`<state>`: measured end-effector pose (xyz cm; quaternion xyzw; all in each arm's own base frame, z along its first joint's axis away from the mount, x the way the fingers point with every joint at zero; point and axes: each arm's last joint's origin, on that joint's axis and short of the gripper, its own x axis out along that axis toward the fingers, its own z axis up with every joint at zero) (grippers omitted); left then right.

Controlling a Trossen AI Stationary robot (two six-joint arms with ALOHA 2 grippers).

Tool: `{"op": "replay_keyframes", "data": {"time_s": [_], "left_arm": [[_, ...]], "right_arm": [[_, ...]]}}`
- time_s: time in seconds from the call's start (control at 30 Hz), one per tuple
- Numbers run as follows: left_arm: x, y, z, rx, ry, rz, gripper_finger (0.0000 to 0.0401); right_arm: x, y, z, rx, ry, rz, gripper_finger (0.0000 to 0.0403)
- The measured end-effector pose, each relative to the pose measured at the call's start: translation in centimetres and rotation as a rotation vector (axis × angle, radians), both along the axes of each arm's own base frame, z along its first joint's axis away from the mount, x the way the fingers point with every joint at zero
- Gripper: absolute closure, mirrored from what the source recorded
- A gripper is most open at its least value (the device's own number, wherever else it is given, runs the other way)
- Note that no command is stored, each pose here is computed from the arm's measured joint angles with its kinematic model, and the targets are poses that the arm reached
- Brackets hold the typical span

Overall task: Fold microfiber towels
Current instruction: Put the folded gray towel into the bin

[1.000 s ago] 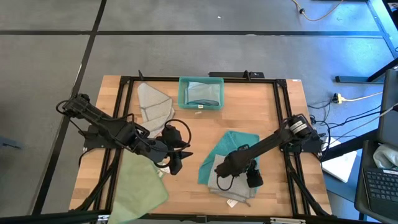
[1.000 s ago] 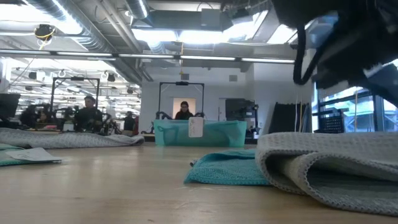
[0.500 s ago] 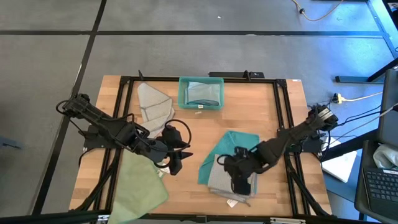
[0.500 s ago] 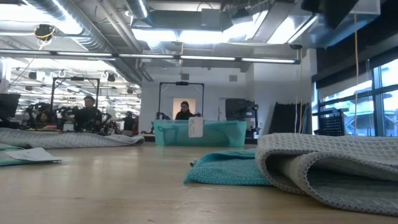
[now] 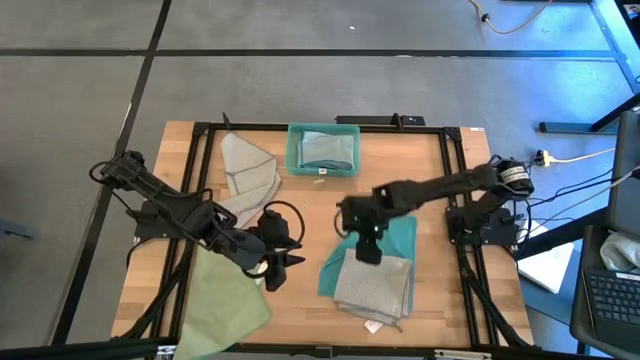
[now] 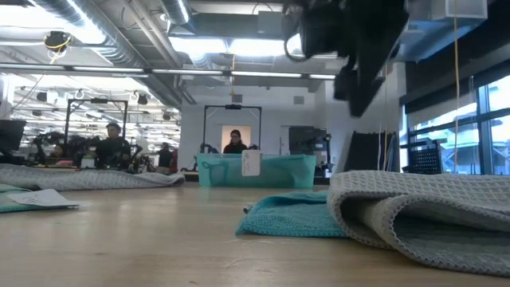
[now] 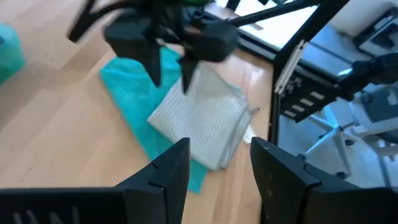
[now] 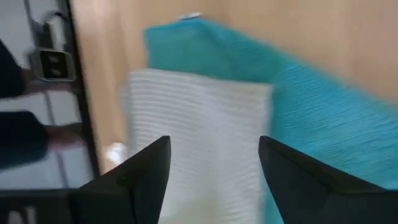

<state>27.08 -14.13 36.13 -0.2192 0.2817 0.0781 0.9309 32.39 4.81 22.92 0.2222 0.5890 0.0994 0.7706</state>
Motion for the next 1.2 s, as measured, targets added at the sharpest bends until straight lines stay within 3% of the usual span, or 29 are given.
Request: {"op": "replay_keyframes", "data": {"time_s": [0.17, 0.5, 0.83, 1.2], "left_arm": [[-0.2, 0.1, -0.3, -0.004, 0.022, 0.047, 0.0241], [-0.4, 0.2, -0.5, -0.084, 0.047, 0.12, 0.0241], [-0.4, 0.3, -0.5, -0.109, 0.046, 0.153, 0.0241], [-0.4, 0.4, -0.5, -0.116, 0.033, 0.186, 0.0241]], "right_arm": [[1.5, -1.8, -1.9, -0.006, -0.084, 0.132, 0.0157], [4.8, -3.4, -7.8, 0.1, -0.015, 0.284, 0.0157], [4.2, -3.4, -8.3, 0.141, 0.002, 0.422, 0.0157], [5.3, -3.4, -8.3, 0.108, -0.118, 0.435, 0.0157]]}}
